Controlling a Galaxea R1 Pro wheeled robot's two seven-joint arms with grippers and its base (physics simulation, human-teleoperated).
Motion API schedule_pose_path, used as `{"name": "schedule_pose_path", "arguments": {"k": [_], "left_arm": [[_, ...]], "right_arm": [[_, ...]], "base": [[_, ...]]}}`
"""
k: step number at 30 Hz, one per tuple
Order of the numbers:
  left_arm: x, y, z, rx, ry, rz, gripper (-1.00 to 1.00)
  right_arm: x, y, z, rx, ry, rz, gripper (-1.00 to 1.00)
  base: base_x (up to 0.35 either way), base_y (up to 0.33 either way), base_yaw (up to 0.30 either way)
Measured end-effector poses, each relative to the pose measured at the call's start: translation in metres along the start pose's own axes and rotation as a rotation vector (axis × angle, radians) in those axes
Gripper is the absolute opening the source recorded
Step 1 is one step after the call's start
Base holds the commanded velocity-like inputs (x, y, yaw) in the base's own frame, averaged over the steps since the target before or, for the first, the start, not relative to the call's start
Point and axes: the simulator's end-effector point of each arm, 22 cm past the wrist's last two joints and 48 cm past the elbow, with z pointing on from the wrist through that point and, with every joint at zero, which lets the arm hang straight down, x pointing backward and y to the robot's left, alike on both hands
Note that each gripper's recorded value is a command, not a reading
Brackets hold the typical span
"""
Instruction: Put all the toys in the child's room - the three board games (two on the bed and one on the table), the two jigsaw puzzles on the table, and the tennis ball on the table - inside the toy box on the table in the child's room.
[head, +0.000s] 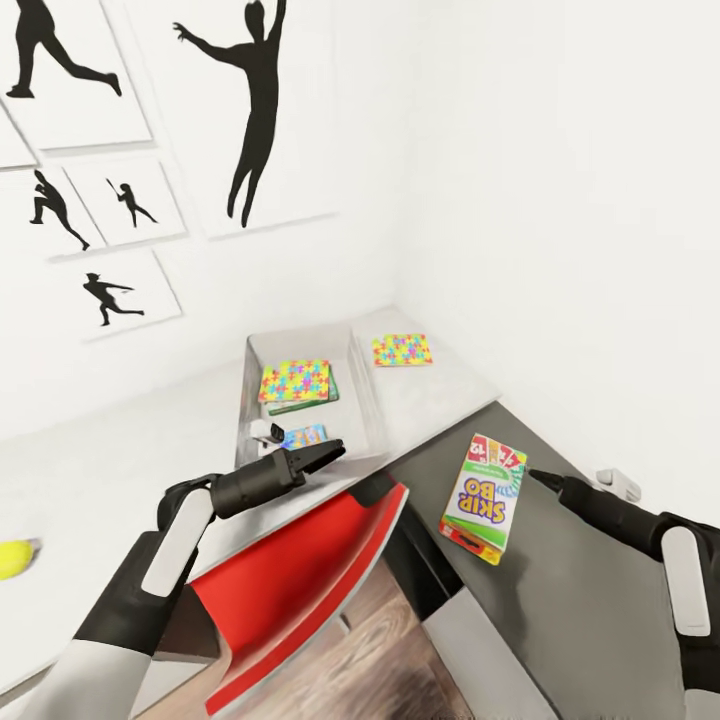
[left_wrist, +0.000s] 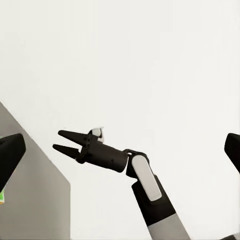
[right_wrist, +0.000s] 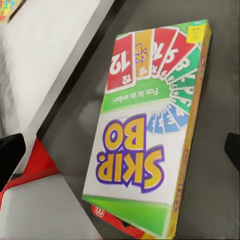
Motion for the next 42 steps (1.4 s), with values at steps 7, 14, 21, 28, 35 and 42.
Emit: {"name": "schedule_pose_path", "arguments": {"k": [7, 14, 21, 28, 35, 42], "left_arm": [[0.0, -0.003, 0.001, 0.003, 0.003, 0.004, 1.0], [0.0, -0.005, 0.001, 0.004, 0.006, 0.007, 1.0], [-0.001, -0.006, 0.001, 0.004, 0.005, 0.009, 1.0], [-0.002, -0.007, 0.001, 0.005, 0.003, 0.013, 1.0], [-0.002, -0.005, 0.0, -0.009, 0.004, 0.02, 1.0], [-0.007, 0.028, -0.005, -0.17, -0.001, 0.039, 1.0]], "right_arm": [[0.002, -0.001, -0.002, -0.003, 0.002, 0.001, 1.0], [0.004, -0.001, -0.003, -0.004, 0.004, 0.002, 1.0], [0.006, -0.002, -0.004, -0.004, 0.007, 0.003, 1.0], [0.006, -0.001, -0.005, -0.004, 0.006, 0.003, 1.0], [0.005, 0.0, -0.006, -0.006, 0.005, 0.002, 1.0], [0.005, 0.0, -0.006, -0.007, 0.003, 0.001, 1.0]], "base": [[0.0, 0.0, -0.28], [0.0, 0.0, -0.28], [0.0, 0.0, -0.28], [0.0, 0.0, -0.28], [0.0, 0.0, -0.28], [0.0, 0.0, -0.28]]}}
